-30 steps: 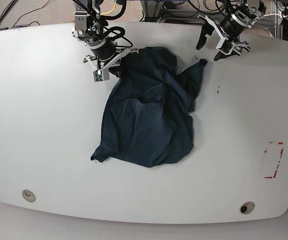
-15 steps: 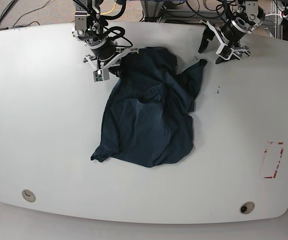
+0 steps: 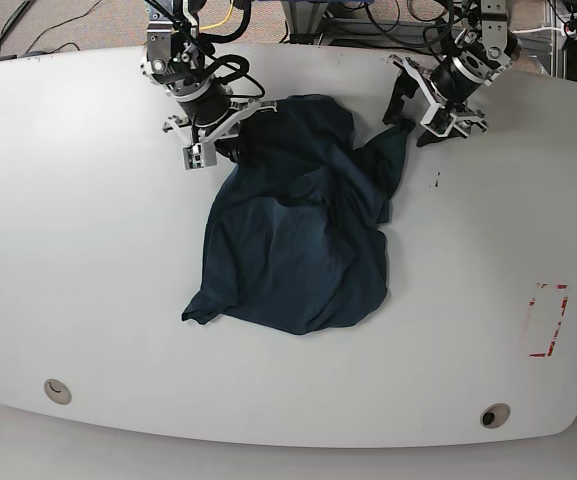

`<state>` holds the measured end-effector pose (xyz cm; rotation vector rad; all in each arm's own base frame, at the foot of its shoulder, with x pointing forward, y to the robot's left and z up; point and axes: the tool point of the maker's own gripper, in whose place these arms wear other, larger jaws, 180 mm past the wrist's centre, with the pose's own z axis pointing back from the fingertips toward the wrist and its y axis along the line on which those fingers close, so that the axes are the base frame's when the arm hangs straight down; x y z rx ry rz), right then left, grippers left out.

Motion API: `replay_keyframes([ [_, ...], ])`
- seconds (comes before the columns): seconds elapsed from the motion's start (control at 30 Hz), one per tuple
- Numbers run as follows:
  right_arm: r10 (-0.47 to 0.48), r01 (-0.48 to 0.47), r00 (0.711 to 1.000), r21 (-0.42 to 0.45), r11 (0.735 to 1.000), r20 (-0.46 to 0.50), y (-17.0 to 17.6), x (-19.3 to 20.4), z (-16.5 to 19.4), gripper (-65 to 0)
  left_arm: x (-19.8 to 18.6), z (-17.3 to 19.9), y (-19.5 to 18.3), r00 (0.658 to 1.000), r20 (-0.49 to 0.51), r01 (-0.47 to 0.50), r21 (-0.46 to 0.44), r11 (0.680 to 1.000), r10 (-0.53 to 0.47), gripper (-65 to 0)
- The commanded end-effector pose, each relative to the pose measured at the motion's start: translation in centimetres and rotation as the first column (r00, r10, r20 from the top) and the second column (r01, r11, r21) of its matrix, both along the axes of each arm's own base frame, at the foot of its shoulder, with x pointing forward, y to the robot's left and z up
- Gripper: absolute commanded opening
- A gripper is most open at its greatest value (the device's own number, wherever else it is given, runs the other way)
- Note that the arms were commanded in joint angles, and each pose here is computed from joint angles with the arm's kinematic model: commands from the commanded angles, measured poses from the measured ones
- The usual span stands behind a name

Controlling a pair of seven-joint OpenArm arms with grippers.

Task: Layout the t-shirt on the table in an organized manner, then fold the t-shirt properly
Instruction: 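Close both grippers on the t-shirt's edges nearest each gripper, then lift the t-shirt with both grippers and pull it apart, spreading it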

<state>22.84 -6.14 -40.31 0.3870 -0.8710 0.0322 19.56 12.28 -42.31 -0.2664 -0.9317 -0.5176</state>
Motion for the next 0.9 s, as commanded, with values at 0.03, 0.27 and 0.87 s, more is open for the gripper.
replay_keyframes([
  [0.03, 0.007, -0.007, 0.999, 0.004, 1.0, 0.033, 0.2, 0.7, 1.3, -65.0, -0.7, -1.8, 0.5, 0.998, -0.061, 0.026, 0.065, 0.998, -0.022, -27.8],
  [0.27, 0.015, -0.015, 0.999, 0.0, 1.0, 0.051, 0.2, 1.0, 2.2, -65.0, 0.2, -2.6, 0.6, 0.997, -0.071, 0.027, 0.068, 0.997, -0.023, -38.8],
  [0.87, 0.02, -0.019, 0.992, -0.011, 1.0, 0.124, 0.1, 1.8, 4.9, -65.0, 3.6, -1.9, 0.6, 0.999, -0.035, 0.035, 0.093, 0.995, -0.032, -65.0],
])
